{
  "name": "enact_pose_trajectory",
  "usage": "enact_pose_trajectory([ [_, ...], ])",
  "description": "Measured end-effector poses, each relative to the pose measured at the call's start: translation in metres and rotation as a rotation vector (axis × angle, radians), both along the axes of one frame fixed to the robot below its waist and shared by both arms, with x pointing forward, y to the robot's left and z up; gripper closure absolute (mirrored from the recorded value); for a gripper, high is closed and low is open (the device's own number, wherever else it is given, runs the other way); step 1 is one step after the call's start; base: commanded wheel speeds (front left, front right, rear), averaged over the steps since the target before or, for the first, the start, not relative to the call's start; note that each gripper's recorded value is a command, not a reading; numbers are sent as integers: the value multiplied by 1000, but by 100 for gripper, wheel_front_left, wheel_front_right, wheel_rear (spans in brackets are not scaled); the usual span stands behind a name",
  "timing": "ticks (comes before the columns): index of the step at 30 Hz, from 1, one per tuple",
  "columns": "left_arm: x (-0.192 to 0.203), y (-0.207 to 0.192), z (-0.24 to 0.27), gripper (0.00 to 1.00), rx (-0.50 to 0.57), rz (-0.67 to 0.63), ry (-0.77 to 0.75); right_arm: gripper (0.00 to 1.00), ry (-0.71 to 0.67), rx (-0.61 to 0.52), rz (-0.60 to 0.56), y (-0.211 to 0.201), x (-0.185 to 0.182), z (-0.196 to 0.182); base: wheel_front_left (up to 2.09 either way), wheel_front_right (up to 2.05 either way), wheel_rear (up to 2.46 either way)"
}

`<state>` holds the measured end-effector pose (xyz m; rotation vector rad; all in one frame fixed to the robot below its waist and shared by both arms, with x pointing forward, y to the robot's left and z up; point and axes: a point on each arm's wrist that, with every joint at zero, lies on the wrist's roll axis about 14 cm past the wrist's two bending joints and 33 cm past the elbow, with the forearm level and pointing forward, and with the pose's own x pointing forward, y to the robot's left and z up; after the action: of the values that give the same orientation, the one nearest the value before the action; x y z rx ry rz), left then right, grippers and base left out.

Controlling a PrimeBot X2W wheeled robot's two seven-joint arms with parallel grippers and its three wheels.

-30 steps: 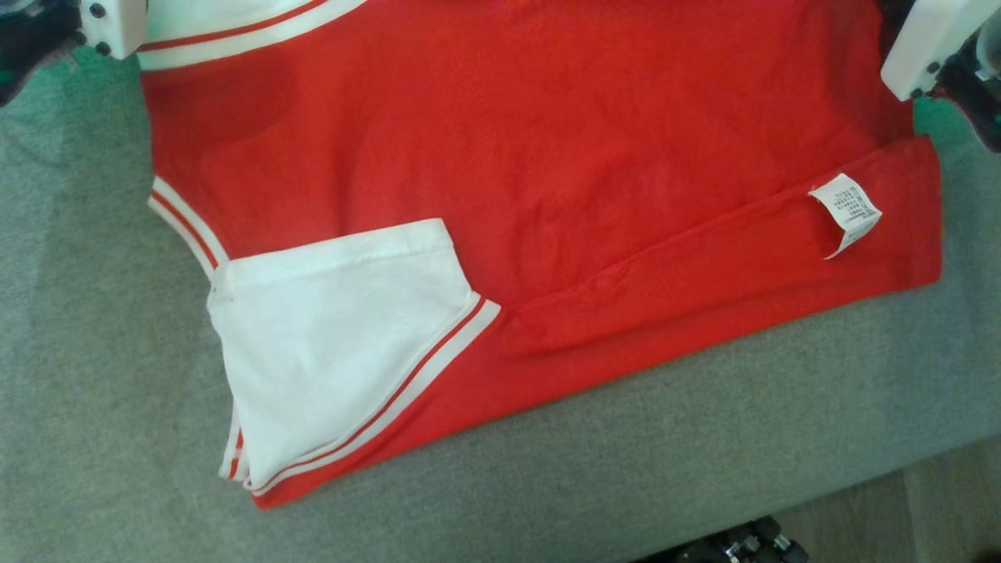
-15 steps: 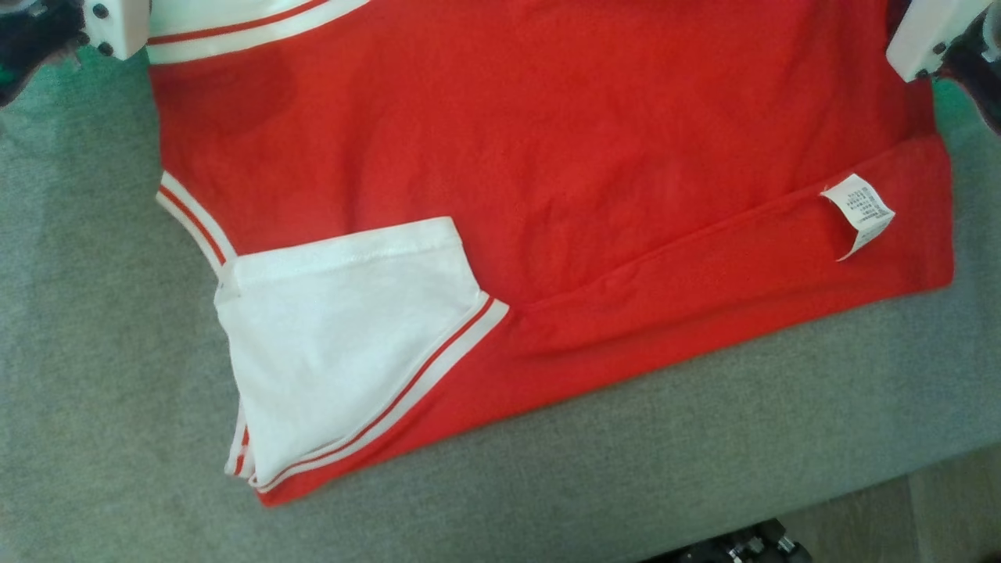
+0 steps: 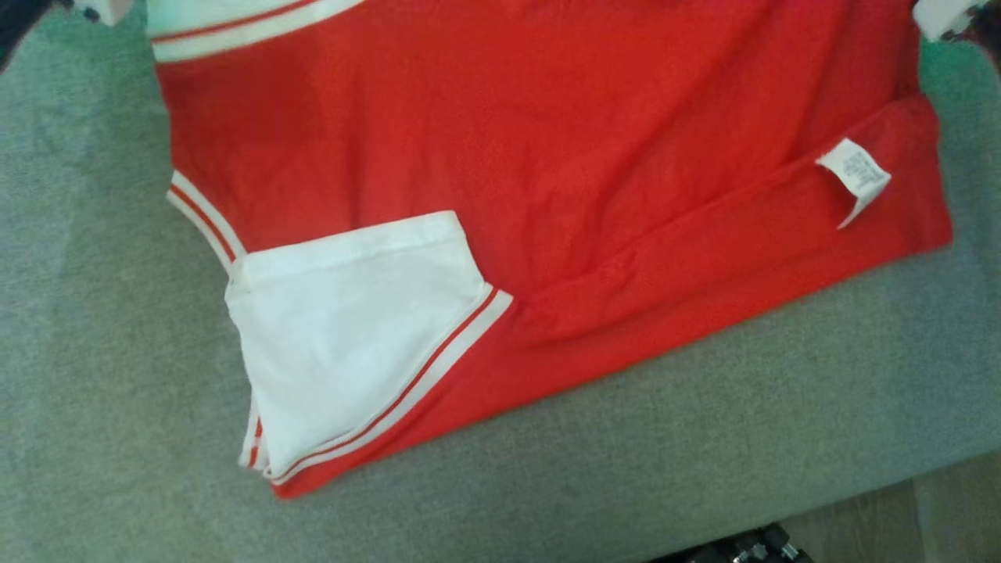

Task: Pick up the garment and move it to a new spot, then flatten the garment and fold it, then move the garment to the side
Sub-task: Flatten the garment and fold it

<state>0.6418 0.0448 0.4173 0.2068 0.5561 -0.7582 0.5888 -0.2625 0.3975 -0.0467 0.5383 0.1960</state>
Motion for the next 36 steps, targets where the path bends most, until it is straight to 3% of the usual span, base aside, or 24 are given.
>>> enact_pose_trajectory([
  [6,12,-2,50,100,-109,2,-210,100,-94,44,-45,-11,8,28,0,0,0],
  [13,-8,5,68,100,-160,5,-207,100,-120,85,-64,-16,-2,39,0,0,0],
  [29,-133,45,47,100,-220,18,-83,100,-101,176,-75,-11,-68,28,0,0,0],
  [36,-178,48,42,100,-254,42,-35,100,-101,192,-93,-15,-79,25,0,0,0],
])
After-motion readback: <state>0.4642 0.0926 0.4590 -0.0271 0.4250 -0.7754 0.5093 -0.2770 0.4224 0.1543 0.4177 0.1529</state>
